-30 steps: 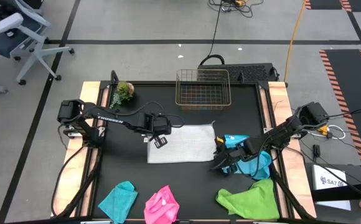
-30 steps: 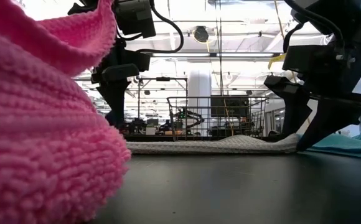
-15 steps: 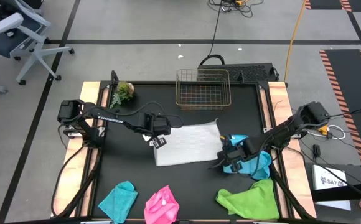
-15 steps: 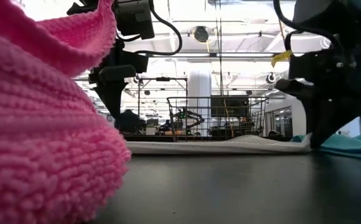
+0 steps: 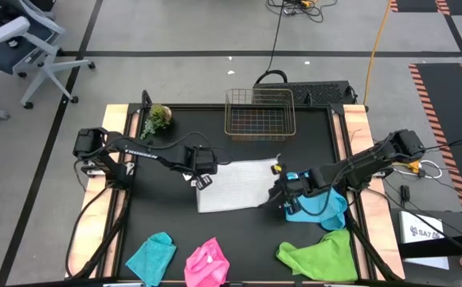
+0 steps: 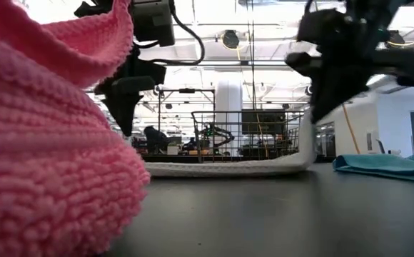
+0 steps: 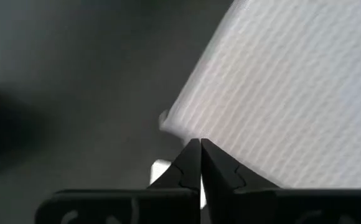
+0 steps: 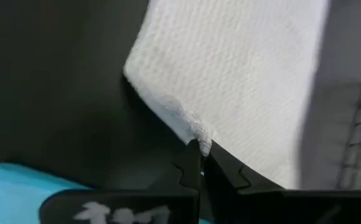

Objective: Fold microfiber towels
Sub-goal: Fold the gray towel

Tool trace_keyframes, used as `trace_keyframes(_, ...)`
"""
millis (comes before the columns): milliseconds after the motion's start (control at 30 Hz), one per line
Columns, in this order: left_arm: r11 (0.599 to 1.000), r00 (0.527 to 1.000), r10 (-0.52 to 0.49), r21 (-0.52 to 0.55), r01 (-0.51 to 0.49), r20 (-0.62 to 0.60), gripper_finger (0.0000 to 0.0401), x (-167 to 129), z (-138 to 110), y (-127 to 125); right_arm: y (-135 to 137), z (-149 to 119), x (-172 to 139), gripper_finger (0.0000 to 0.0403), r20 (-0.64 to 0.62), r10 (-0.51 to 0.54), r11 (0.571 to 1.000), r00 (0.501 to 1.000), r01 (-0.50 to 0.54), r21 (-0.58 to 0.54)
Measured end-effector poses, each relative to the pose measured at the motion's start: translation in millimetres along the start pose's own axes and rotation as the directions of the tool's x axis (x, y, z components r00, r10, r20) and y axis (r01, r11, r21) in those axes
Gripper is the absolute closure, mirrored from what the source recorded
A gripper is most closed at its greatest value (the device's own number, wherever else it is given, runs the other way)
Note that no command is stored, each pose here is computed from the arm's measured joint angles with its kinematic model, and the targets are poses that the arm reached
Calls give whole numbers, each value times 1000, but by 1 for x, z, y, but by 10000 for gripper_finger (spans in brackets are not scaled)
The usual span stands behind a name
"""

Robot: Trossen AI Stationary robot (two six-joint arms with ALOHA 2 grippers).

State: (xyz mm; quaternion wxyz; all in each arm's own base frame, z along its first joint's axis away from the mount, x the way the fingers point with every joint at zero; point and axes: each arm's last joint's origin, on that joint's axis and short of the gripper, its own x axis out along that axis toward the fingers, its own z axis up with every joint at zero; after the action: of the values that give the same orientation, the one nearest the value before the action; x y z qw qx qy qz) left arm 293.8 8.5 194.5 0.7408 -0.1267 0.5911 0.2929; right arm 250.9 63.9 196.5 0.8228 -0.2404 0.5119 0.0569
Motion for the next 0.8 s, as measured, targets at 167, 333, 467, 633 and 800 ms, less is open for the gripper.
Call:
trace_keyframes(167,993,991,115,-29,-117,-75,395,-5,-18,-2,-15,8,6,402,17,65,997,998,-64,-42)
trace_keyframes(333,987,987,148,-54,-152,-64,394,-12,-33,-14,-24,24,20,402,16,87,981,996,-83,-173)
trace_keyframes(467,985,986,154,-73,-158,-61,396,-17,-44,-24,-36,46,28,403,56,65,969,996,-49,-243)
trace_keyframes(633,969,973,208,-114,-219,-98,397,-24,-62,-29,-58,82,26,403,173,67,958,983,-15,-285)
trace_keyframes(800,959,970,215,-165,-231,-111,395,-29,-75,-37,-67,102,32,403,259,96,941,961,-3,-338)
